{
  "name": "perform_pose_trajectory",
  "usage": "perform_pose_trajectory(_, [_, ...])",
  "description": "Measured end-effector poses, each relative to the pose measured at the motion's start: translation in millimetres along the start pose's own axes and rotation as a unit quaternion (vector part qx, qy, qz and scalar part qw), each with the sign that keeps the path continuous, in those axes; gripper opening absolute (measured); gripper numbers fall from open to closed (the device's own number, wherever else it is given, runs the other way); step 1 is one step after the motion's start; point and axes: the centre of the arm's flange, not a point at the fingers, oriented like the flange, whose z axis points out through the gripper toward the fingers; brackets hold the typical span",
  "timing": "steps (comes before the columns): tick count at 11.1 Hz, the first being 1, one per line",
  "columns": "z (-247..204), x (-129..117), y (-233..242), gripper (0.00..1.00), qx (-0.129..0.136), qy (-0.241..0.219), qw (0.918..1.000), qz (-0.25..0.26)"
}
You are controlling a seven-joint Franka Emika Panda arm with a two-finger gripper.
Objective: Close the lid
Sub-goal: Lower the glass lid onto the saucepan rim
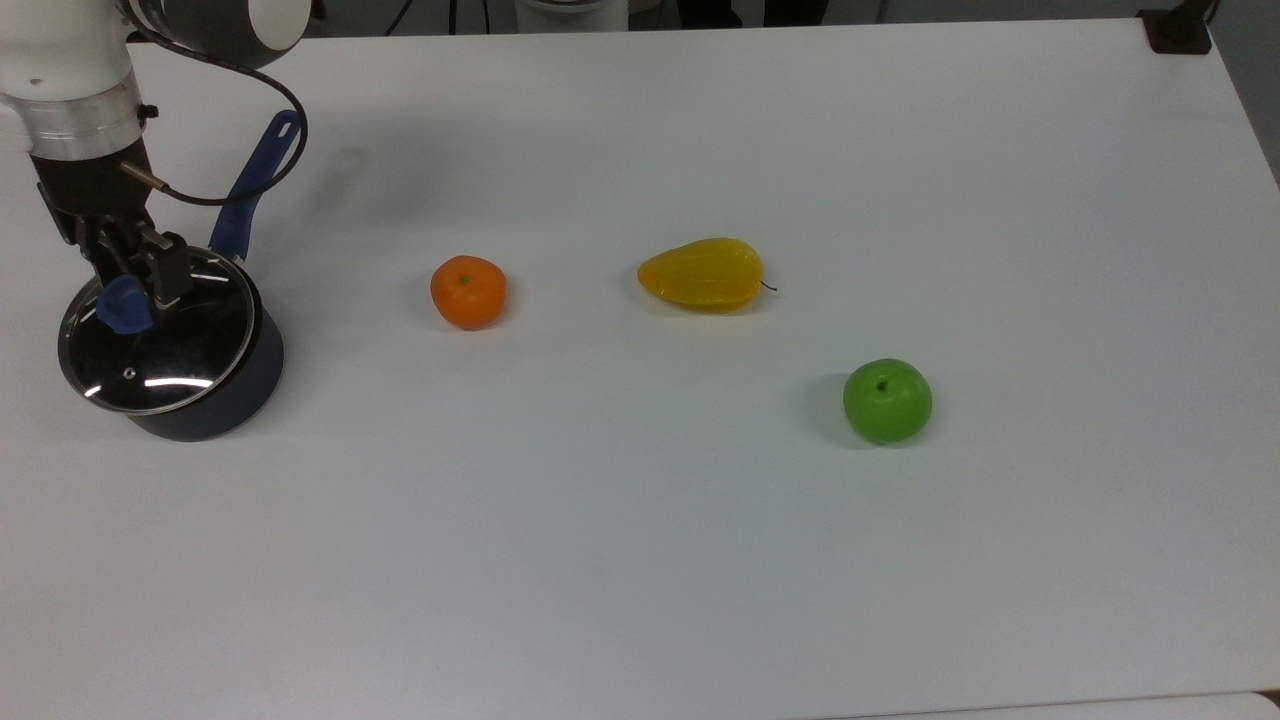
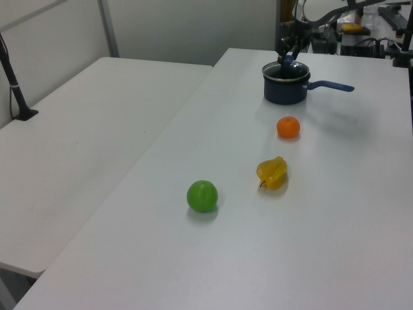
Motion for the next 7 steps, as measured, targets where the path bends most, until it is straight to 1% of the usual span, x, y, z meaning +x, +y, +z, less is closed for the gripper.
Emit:
perform_pose_trajectory(3, [6.5,-4.8,0.2,0.66,-0.001,-0.008,1.0,0.0])
perform_pose_trajectory(7, [6.9,-5.1,0.3,0.66,-0.001,-0.008,1.0,0.0])
